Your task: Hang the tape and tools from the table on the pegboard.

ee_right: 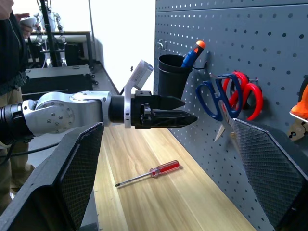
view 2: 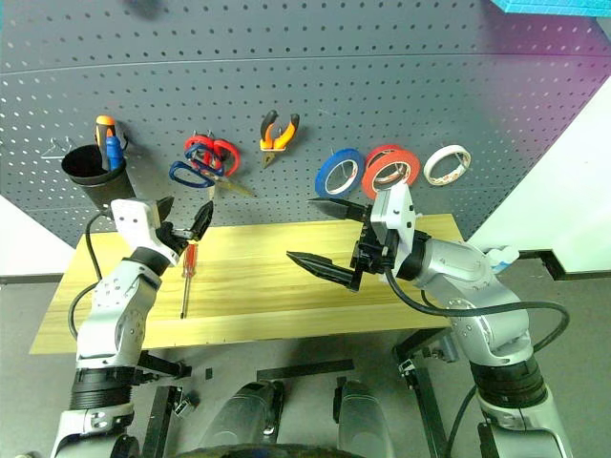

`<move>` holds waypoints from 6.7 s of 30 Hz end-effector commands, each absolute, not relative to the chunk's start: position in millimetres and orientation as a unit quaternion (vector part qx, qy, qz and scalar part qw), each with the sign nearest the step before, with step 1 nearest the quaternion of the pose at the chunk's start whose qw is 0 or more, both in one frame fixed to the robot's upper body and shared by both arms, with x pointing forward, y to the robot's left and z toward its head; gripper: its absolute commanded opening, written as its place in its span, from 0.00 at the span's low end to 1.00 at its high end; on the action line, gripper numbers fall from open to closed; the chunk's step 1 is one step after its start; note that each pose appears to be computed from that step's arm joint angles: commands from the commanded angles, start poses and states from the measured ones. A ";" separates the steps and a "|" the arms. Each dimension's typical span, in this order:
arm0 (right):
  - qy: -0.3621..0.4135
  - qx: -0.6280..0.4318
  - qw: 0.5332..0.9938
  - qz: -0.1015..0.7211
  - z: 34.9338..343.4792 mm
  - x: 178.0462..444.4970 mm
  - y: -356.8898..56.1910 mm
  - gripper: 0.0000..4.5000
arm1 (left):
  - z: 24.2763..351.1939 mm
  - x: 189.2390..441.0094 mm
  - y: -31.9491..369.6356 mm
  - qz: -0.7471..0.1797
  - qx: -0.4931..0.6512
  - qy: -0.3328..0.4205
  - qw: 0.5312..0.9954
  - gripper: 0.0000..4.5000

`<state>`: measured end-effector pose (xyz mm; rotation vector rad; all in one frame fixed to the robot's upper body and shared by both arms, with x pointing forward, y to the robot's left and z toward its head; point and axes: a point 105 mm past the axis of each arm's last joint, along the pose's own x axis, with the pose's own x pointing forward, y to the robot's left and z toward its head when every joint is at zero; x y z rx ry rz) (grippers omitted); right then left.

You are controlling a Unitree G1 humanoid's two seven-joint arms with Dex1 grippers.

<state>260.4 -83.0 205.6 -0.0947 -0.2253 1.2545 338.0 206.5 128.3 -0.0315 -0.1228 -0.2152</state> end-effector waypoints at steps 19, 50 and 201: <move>-0.069 -0.074 0.807 0.582 180.4 261.6 -71.0 1.00 | 31.1 329.0 287.1 0.036 0.055 0.265 0.962 0.99; -0.038 -0.054 0.828 0.557 164.3 244.6 -74.2 1.00 | -1.2 382.1 271.5 0.069 0.019 0.388 0.919 0.99; -0.038 -0.124 0.911 0.391 112.5 282.4 -158.0 1.00 | 132.5 297.5 295.3 -0.192 0.177 -0.044 0.964 0.99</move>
